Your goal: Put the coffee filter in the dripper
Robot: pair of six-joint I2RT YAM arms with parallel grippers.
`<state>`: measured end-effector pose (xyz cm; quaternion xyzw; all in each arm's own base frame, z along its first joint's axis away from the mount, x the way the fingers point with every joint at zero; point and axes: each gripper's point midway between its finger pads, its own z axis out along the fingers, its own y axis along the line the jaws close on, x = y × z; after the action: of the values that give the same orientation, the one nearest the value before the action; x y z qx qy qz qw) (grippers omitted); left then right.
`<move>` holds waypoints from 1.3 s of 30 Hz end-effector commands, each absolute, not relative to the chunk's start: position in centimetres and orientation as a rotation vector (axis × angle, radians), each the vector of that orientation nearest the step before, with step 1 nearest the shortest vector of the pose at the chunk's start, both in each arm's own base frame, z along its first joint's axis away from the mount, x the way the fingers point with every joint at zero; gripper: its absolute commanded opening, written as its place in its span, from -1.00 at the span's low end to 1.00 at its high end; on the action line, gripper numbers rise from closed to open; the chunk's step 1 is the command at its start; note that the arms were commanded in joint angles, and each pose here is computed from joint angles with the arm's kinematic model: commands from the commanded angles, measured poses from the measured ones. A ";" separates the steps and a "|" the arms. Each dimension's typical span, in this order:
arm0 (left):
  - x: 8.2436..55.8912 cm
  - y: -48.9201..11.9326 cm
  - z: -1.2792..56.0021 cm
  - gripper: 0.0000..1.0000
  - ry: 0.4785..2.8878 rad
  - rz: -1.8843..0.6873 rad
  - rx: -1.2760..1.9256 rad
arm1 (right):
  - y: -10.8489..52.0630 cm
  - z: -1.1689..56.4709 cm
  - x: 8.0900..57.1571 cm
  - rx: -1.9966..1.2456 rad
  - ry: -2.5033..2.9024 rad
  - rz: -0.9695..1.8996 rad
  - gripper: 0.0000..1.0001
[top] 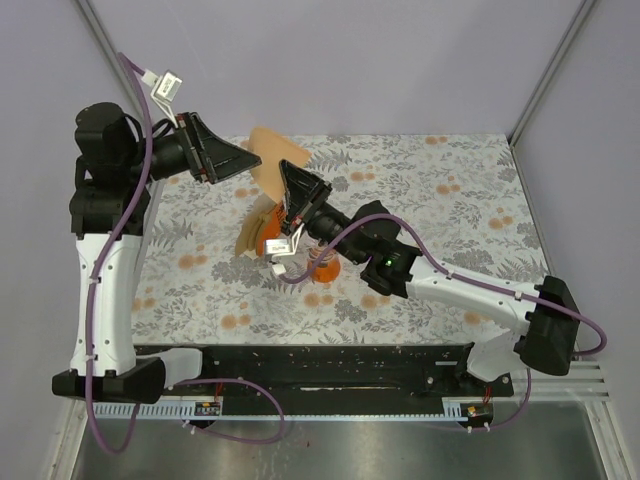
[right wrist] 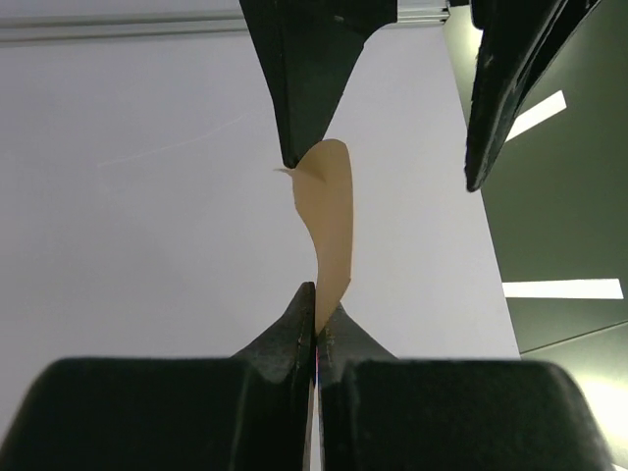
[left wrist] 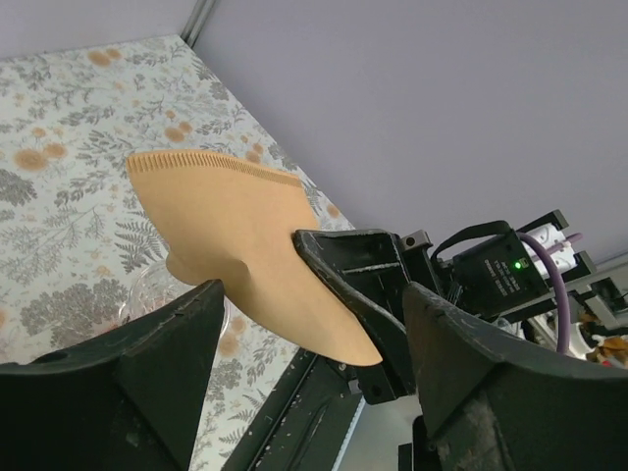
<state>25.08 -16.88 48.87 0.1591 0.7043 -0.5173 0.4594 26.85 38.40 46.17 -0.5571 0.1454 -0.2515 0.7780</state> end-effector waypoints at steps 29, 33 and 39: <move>27.4 -16.2 46.7 -1.00 1.723 -1.127 0.428 | 38.3 43.8 28.8 -1.179 0.562 -0.427 0.99; 27.9 -15.1 47.1 -1.00 1.707 -0.974 0.455 | 37.6 42.2 28.0 -1.226 0.750 -0.215 0.99; 27.7 -14.7 47.4 -1.00 1.688 -0.895 0.514 | 36.5 39.7 25.3 -1.346 0.971 0.082 0.99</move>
<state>27.84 -15.32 46.32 0.1869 0.7244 -0.4209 0.5130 27.81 38.58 38.18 -0.6171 0.3572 -0.0745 0.6972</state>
